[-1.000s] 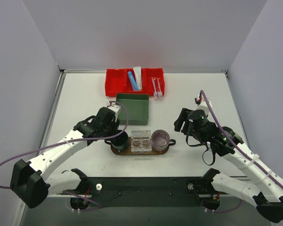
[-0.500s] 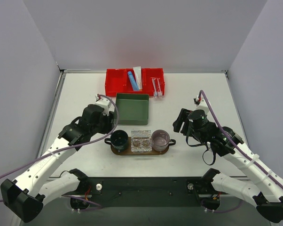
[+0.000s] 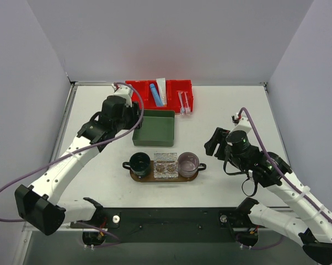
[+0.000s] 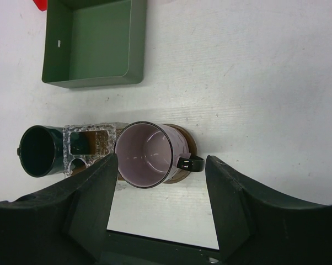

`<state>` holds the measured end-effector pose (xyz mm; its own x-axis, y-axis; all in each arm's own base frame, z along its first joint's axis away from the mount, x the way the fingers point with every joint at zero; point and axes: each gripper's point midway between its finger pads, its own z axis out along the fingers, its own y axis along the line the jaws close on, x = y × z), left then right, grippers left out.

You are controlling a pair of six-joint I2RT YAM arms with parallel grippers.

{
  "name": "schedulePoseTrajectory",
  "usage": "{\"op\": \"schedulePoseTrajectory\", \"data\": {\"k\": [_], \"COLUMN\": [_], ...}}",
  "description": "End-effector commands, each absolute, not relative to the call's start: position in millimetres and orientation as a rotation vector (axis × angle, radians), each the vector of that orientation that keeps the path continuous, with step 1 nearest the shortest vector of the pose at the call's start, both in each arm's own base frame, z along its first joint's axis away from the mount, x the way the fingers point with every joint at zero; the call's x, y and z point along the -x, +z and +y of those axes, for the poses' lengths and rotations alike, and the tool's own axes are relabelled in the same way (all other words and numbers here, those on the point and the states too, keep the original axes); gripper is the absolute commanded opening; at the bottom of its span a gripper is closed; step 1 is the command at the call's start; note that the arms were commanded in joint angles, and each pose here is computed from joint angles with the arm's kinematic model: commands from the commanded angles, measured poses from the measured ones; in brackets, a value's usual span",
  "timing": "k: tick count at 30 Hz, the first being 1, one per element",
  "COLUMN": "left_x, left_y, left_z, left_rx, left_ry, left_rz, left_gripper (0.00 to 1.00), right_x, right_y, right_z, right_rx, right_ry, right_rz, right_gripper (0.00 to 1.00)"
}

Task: Prepare toiletry sets of a toothbrush and toothpaste on the tray

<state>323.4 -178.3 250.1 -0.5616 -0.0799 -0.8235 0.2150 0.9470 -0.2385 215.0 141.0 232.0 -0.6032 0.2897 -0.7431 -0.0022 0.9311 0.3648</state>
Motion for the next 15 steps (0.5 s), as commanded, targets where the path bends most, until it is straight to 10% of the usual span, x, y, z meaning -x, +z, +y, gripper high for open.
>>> {"op": "schedulePoseTrajectory", "data": {"k": [1, 15], "left_x": [-373.8, -527.5], "left_y": [301.2, 248.2], "left_z": [-196.5, -255.0], "left_rx": [0.092, 0.045], "left_ry": [-0.467, -0.32], "left_rz": [1.964, 2.163], "left_gripper": [0.56, 0.48], "right_x": [-217.3, -214.8], "right_y": [236.8, 242.0], "right_z": [139.4, 128.8], "right_rx": [-0.223, -0.229], "right_ry": [0.424, 0.419], "right_rz": [2.166, 2.129], "right_gripper": [0.6, 0.6]}}
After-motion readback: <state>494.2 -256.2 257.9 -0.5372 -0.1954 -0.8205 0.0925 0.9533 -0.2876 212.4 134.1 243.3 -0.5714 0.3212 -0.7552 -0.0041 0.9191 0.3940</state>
